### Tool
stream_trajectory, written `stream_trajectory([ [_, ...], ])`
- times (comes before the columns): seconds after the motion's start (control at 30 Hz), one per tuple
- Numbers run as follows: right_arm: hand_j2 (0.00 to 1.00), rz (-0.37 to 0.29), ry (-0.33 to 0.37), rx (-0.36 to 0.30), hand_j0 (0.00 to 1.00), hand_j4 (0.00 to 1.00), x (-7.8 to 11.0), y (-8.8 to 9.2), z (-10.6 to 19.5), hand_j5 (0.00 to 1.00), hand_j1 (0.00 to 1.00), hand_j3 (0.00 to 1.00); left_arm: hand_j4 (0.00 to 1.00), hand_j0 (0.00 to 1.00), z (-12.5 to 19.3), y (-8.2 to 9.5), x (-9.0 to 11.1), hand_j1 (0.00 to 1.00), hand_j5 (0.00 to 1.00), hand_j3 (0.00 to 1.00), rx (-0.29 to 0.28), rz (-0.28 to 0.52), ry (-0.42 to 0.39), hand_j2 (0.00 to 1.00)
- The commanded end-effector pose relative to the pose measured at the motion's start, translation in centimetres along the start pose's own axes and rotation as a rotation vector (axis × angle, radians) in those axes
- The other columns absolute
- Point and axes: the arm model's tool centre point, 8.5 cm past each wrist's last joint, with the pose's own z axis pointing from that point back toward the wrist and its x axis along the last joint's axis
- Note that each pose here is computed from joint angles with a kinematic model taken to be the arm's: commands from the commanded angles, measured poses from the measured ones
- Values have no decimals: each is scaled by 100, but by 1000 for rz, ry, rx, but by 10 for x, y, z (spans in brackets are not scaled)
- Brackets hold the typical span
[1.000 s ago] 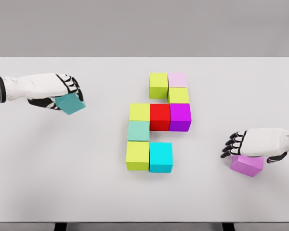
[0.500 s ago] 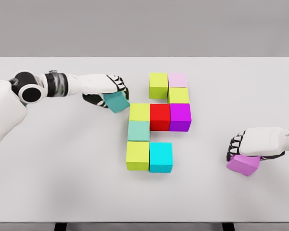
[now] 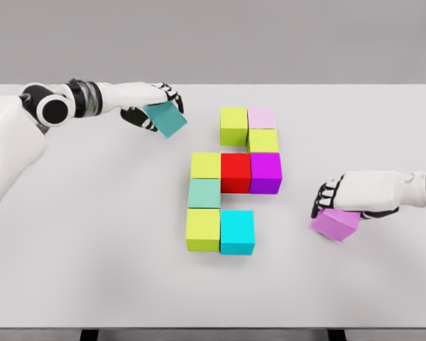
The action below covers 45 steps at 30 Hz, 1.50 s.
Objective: Assemble the squares on the desktop into the number 2
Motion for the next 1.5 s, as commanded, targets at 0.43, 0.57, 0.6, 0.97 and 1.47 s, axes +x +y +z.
stream_trajectory([
  [0.43, 68, 50, -78, -99, 68, 68, 18, -33, -25, 68, 68, 68, 37, 37, -43, 12, 32, 37, 37, 37, 150, 395, 189, 37],
  [0.57, 69, 53, -93, -106, 69, 69, 21, -35, -30, 69, 69, 69, 37, 37, -34, 19, 62, 37, 37, 37, 112, 390, 335, 37],
  [0.6, 69, 54, -97, -109, 69, 69, 21, -36, -31, 69, 69, 69, 37, 37, -32, 19, 61, 37, 37, 37, 112, 402, 359, 37],
  [0.97, 72, 65, -149, -87, 72, 72, 32, -36, -48, 72, 72, 72, 37, 37, -62, 21, 101, 37, 37, 37, 68, 351, 382, 37],
  [1.47, 100, 105, 0, -111, 100, 100, 2, -54, 5, 100, 100, 100, 41, 41, -76, 12, 83, 41, 41, 41, 54, 389, 456, 41],
])
